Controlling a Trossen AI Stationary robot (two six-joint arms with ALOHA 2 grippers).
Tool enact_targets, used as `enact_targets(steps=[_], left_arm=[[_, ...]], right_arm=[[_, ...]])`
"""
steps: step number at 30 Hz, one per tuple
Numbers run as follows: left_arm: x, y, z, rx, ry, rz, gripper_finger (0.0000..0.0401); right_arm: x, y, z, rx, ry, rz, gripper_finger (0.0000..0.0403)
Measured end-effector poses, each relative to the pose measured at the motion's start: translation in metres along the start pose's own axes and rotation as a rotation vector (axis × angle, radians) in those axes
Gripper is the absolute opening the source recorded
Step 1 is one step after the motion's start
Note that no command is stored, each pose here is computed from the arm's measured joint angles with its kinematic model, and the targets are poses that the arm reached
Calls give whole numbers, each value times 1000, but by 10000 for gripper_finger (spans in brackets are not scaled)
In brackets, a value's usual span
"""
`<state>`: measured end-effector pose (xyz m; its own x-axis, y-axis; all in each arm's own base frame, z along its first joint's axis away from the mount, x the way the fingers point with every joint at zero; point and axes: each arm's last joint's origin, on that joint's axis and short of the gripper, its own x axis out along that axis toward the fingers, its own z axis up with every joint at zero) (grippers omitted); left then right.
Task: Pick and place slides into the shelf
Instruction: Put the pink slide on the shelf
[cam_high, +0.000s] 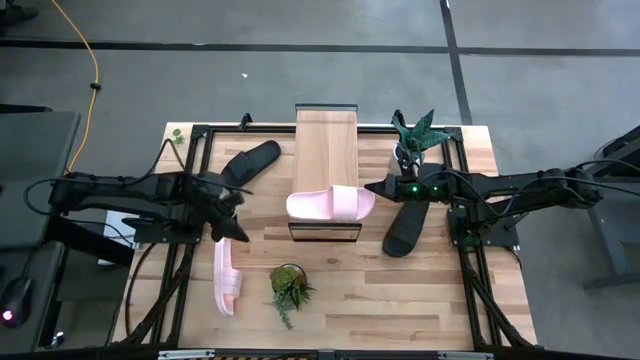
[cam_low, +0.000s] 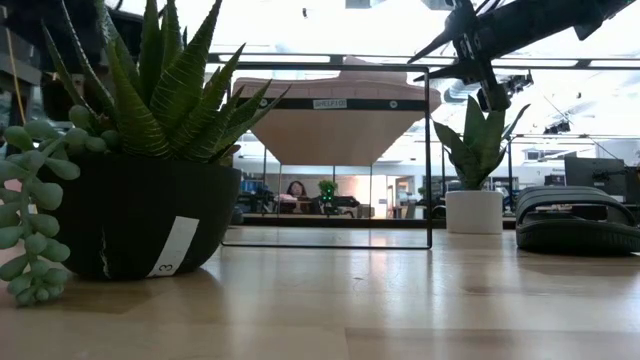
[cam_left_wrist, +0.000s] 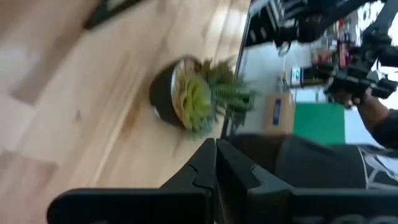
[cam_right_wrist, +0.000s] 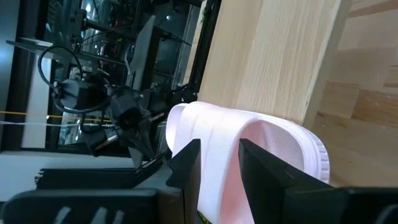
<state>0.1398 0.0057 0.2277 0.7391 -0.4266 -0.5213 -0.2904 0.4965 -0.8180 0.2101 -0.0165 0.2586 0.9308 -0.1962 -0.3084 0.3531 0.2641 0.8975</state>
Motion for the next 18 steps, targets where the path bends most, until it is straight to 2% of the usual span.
enact_targets(steps=[9,18], left_arm=[[12,7,0,-77,166,1,1],[23,12,1,-144,271,-4,1]], right_arm=[[0,0,-1,-22,45,7,99],[0,0,-2,-41,72,16,99]])
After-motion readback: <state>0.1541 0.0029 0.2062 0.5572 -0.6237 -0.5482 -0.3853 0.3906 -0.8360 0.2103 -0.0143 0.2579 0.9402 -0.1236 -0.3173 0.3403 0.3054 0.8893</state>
